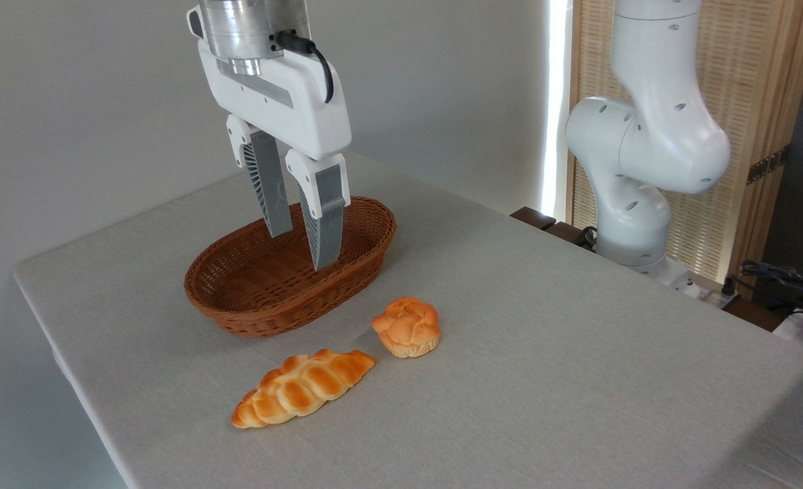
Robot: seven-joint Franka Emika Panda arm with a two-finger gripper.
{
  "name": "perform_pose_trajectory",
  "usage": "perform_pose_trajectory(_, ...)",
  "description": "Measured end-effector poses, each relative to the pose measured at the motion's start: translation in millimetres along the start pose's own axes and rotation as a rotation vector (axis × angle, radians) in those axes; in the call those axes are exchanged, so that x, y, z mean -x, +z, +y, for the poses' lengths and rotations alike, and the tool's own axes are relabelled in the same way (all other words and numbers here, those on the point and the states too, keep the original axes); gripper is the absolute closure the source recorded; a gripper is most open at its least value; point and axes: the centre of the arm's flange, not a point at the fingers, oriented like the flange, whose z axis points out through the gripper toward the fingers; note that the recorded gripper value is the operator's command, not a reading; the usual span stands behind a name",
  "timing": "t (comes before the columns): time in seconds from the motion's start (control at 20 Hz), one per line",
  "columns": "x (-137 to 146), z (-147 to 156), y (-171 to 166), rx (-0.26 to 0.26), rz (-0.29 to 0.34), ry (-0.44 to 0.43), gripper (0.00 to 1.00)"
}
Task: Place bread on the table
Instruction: 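Open the gripper to release the bun and raise it above the basket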
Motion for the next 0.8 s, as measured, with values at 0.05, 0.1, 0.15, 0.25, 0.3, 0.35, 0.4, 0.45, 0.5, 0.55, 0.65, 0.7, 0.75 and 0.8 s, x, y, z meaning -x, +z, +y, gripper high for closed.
perform_pose_trajectory(0.05, 0.9, -0.3, -0.6, 0.002, -0.002, -0.001, 0.0)
perform_pose_trajectory(0.1, 1.3, -0.5, -1.0, 0.003, -0.003, -0.002, 0.0)
perform_pose_trajectory(0.15, 1.5, -0.6, -1.4, 0.003, -0.003, -0.003, 0.0)
perform_pose_trajectory(0.25, 1.6, -0.6, -1.4, 0.003, -0.004, -0.003, 0.0)
perform_pose_trajectory(0.3, 1.9, -0.2, -1.0, 0.007, -0.007, -0.003, 0.0)
perform_pose_trajectory(0.35, 2.5, 0.3, -0.4, 0.011, -0.012, -0.003, 0.0)
perform_pose_trajectory(0.4, 3.0, 0.5, -0.3, 0.014, -0.015, -0.003, 0.0)
perform_pose_trajectory(0.45, 3.5, 0.6, -0.7, 0.014, -0.016, -0.003, 0.0)
perform_pose_trajectory(0.5, 3.9, 0.9, -1.3, 0.014, -0.015, -0.004, 0.0)
perform_pose_trajectory(0.55, 4.2, 1.1, -1.8, 0.014, -0.015, -0.004, 0.0)
perform_pose_trajectory(0.65, 4.8, 1.8, -2.2, 0.014, -0.015, -0.004, 0.0)
perform_pose_trajectory(0.7, 5.6, 2.5, -1.9, 0.015, -0.016, -0.004, 0.0)
perform_pose_trajectory(0.75, 6.8, 3.5, -1.7, 0.016, -0.017, -0.004, 0.0)
perform_pose_trajectory(0.8, 7.9, 4.5, -1.8, 0.016, -0.018, -0.004, 0.0)
